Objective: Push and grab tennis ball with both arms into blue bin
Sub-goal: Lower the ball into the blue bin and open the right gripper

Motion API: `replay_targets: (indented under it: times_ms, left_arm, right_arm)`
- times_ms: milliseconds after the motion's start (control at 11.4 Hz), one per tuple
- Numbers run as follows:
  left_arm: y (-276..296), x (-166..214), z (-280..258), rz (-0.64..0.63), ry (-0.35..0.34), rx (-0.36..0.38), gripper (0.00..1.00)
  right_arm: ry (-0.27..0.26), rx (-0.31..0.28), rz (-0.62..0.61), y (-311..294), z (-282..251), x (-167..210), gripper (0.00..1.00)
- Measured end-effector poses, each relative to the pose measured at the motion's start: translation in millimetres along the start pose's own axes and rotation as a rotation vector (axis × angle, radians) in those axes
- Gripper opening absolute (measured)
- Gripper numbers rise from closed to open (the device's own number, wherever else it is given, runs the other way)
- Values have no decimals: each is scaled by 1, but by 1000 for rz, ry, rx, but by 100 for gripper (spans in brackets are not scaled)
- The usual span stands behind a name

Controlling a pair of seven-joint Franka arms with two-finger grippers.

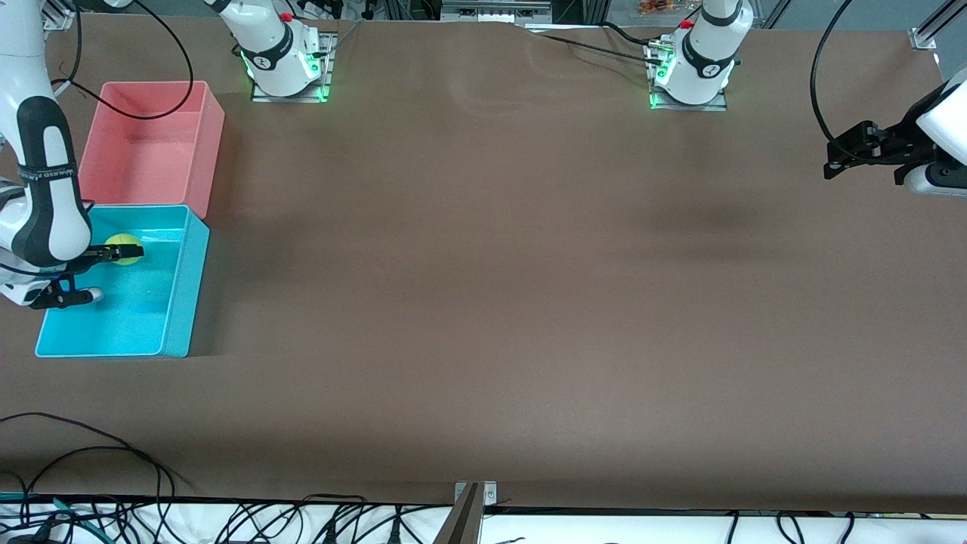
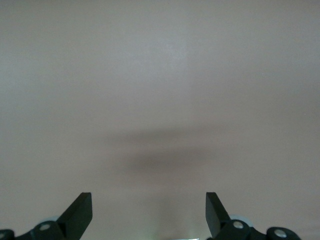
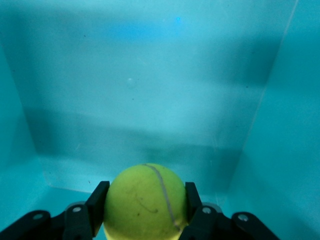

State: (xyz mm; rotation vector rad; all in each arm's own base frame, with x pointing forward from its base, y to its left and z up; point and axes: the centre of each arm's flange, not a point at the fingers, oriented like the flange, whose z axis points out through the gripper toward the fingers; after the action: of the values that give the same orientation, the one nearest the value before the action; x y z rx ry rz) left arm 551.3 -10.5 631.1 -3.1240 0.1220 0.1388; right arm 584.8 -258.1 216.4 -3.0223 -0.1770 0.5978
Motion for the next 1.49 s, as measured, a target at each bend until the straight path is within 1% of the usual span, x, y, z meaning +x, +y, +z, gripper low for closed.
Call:
replay_targets:
  times_ms: [351, 702, 1053, 1229, 1404, 1492]
  left_arm:
    - [0, 0, 0, 1, -2, 0, 100]
    - [1, 0, 0, 1, -3, 0, 100]
    - [1, 0, 0, 1, -3, 0, 100]
    - [1, -1, 1, 1, -8, 0, 100]
    - [2, -1, 1, 2, -10, 0, 100]
    - [2, -1, 1, 2, -10, 0, 100]
  right_arm:
    - [7, -2, 6, 3, 6, -2, 66]
    - [-5, 5, 8, 2, 20, -5, 66]
    - [-6, 6, 11, 2, 20, -5, 66]
    - [-7, 7, 11, 2, 21, -5, 67]
    - [-7, 7, 12, 2, 21, -5, 87]
    - [-8, 8, 11, 2, 21, -5, 99]
